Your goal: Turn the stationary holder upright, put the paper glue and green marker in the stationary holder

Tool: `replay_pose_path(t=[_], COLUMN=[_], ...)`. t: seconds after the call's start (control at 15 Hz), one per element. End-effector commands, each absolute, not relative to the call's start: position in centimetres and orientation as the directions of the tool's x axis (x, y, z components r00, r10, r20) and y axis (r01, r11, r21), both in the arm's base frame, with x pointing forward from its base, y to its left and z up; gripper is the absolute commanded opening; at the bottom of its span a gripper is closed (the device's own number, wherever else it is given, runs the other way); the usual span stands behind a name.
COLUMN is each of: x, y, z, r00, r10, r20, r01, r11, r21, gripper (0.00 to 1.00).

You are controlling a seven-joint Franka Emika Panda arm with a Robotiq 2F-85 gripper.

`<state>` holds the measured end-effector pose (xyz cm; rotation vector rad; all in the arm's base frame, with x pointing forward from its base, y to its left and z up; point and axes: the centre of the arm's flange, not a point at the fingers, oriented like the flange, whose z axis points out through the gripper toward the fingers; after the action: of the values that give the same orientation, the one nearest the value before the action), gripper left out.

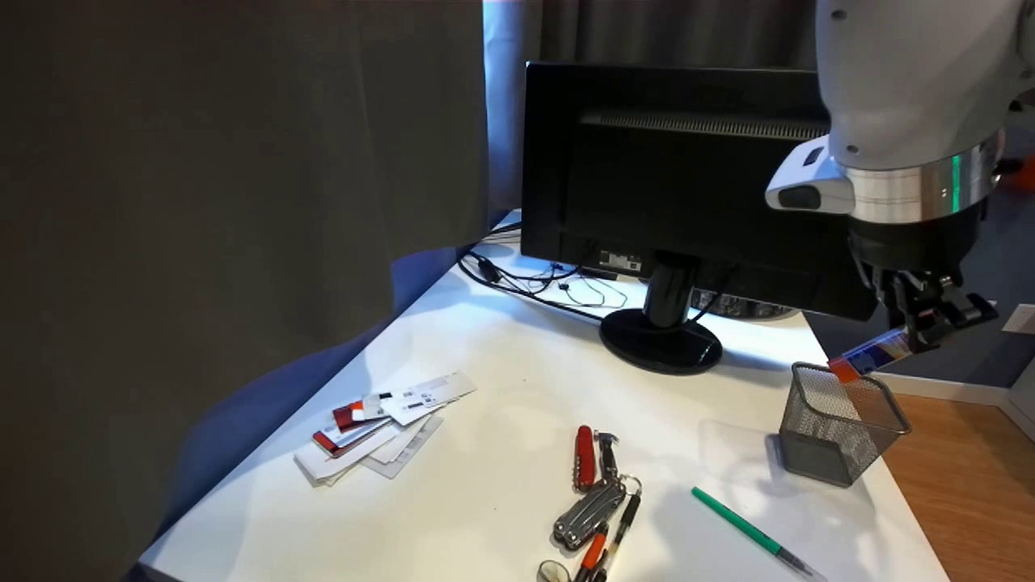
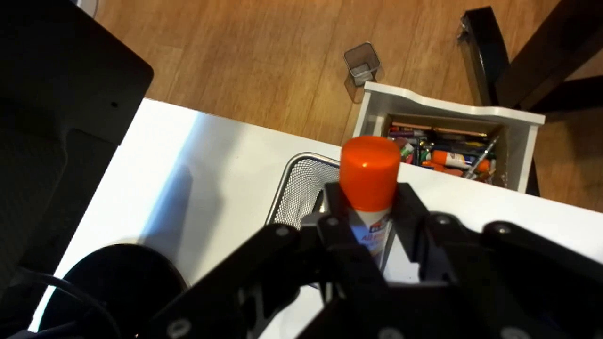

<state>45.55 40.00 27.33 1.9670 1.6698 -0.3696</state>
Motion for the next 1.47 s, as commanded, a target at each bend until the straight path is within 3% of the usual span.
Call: replay_pose_path(t=[0.0, 0.6, 1.4], x=[47.6, 49.6, 51.5], y=[42.3, 44.5, 44.2], z=[25.6, 20.7, 18.5], r00=[0.132, 0.058, 0.125], r10=[0.77, 0.658, 0.664], r20=[-0.625, -0.751, -0.737], r01=[0.977, 0.979, 0.986], r11=[0.005, 0.11, 0.001], r21=[0.213, 0.172, 0.168], gripper=[0.1, 0.1, 0.1])
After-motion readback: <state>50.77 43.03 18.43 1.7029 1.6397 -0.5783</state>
